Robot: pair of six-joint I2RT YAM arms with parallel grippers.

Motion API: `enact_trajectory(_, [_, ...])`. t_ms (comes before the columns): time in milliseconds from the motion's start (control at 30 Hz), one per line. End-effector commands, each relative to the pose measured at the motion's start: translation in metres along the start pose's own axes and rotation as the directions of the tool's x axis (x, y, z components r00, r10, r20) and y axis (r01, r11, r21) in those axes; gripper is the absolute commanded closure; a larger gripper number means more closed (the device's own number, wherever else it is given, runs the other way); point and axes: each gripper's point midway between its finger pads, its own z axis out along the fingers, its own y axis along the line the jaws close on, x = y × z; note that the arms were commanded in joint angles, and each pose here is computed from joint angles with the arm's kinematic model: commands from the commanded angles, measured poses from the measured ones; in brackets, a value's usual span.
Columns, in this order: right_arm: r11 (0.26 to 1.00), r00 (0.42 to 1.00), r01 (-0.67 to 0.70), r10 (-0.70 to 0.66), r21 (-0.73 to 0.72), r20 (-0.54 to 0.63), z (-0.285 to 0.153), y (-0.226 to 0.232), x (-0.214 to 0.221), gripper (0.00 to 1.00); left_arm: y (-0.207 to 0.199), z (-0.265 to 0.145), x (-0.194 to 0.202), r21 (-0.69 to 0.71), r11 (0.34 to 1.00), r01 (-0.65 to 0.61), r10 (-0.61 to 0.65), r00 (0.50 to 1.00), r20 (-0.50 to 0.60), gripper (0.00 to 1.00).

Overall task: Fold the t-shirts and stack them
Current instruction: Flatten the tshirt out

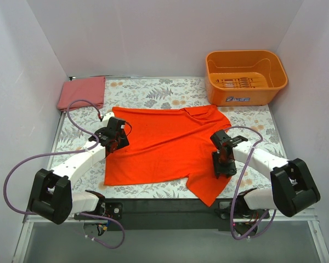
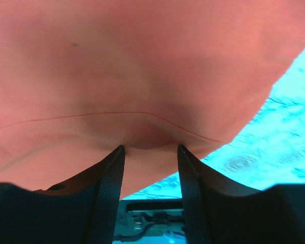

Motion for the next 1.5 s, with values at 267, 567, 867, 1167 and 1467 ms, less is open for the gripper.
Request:
enact_trajectory(267, [0.998,0.997,0.047,-0.048,0.036,0.054,-0.032,-0.007,-0.010,0.46,0.010,-0.002,-0.009,-0.030,0.999,0.029,-0.029,0.999,0.026,0.54])
enact_trajectory(567, [0.934,0.954,0.269,-0.224,-0.236,0.199,-0.059,0.088,-0.004,0.55,0.011,0.001,-0.008,-0.038,0.999,0.034,-0.033,0.999,0.022,0.54])
enact_trajectory(867, [0.918,0.941,0.337,-0.322,-0.208,0.104,-0.021,0.115,0.027,0.67,0.014,0.003,-0.008,-0.053,0.998,0.025,-0.023,0.999,0.024,0.54])
enact_trajectory(1167, [0.904,0.928,0.334,-0.365,-0.268,-0.077,-0.009,0.107,0.074,0.66,0.018,0.004,-0.008,-0.071,0.997,0.024,-0.022,0.999,0.031,0.54])
enact_trajectory(1467, [0.892,0.907,0.376,-0.409,-0.250,-0.096,-0.035,0.097,0.074,0.60,0.021,0.010,-0.004,-0.093,0.995,0.022,-0.022,1.000,0.007,0.54])
